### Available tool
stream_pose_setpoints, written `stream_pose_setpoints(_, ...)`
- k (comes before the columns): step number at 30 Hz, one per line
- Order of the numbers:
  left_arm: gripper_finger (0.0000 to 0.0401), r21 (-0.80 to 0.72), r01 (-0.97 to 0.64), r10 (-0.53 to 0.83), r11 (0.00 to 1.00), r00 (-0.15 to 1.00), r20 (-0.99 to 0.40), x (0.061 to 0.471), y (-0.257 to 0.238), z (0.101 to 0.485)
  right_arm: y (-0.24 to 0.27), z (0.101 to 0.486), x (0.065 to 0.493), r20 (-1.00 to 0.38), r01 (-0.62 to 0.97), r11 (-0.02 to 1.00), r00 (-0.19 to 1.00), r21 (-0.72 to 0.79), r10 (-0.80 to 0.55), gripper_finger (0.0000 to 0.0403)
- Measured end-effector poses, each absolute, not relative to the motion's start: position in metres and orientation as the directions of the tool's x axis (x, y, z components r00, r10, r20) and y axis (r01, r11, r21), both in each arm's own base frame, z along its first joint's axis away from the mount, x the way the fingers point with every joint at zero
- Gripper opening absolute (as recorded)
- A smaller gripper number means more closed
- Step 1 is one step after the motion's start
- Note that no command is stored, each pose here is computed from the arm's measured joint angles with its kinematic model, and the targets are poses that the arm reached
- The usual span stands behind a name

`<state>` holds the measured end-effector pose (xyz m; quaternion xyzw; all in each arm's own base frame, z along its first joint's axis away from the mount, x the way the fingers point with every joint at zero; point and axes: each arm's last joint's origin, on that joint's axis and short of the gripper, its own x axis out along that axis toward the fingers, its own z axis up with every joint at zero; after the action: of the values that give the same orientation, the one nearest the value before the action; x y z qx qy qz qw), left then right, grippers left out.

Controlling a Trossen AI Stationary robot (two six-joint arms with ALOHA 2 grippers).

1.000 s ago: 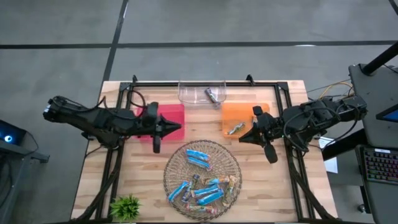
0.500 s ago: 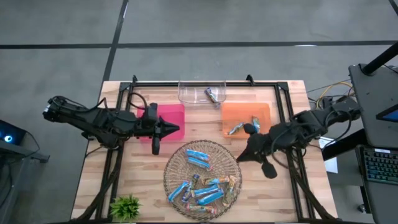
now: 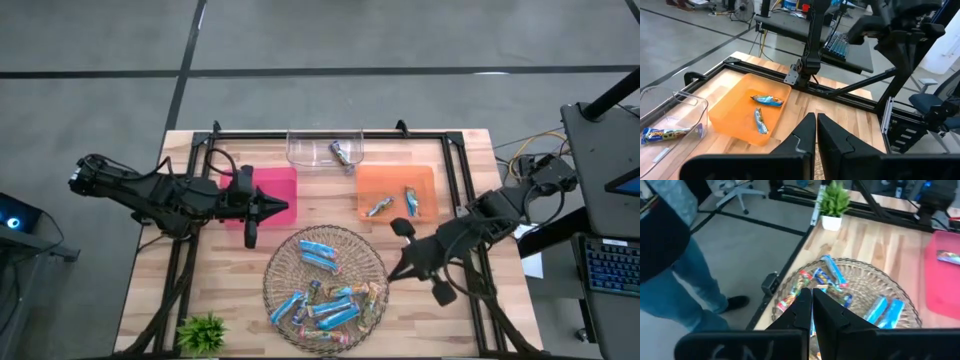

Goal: Pick and place Granola Bars by type
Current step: Put the yellow granola bar into the yellow bin

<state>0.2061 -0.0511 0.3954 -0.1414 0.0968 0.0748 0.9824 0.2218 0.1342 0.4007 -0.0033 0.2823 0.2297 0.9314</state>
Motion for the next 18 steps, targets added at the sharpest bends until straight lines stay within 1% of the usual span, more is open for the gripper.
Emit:
stream_pose_setpoints(9, 0.0000, -0.263, -0.175, 0.120, 0.949, 0.970, -0.211, 0.206, -0.051, 0.395, 0.133, 0.424, 0.217, -0.464, -0.401, 0.896, 0.767, 0.193, 0.443, 0.0009)
stream_pose_setpoints(11, 0.0000, -0.263, -0.175, 0.120, 0.949, 0.970, -0.211, 0.206, -0.051, 0.395, 0.133, 0.426, 0.217, -0.462, -0.393, 0.895, 0.767, 0.209, 0.445, 0.0015)
stream_pose_setpoints(14, 0.0000, -0.263, -0.175, 0.120, 0.949, 0.970, -0.210, 0.206, -0.051, 0.395, 0.133, 0.425, 0.216, -0.483, -0.360, 0.896, 0.755, 0.260, 0.443, 0.0034)
stream_pose_setpoints(18, 0.0000, -0.263, -0.175, 0.120, 0.949, 0.970, -0.210, 0.206, -0.051, 0.395, 0.132, 0.423, 0.215, -0.505, -0.340, 0.899, 0.745, 0.276, 0.436, 0.0073)
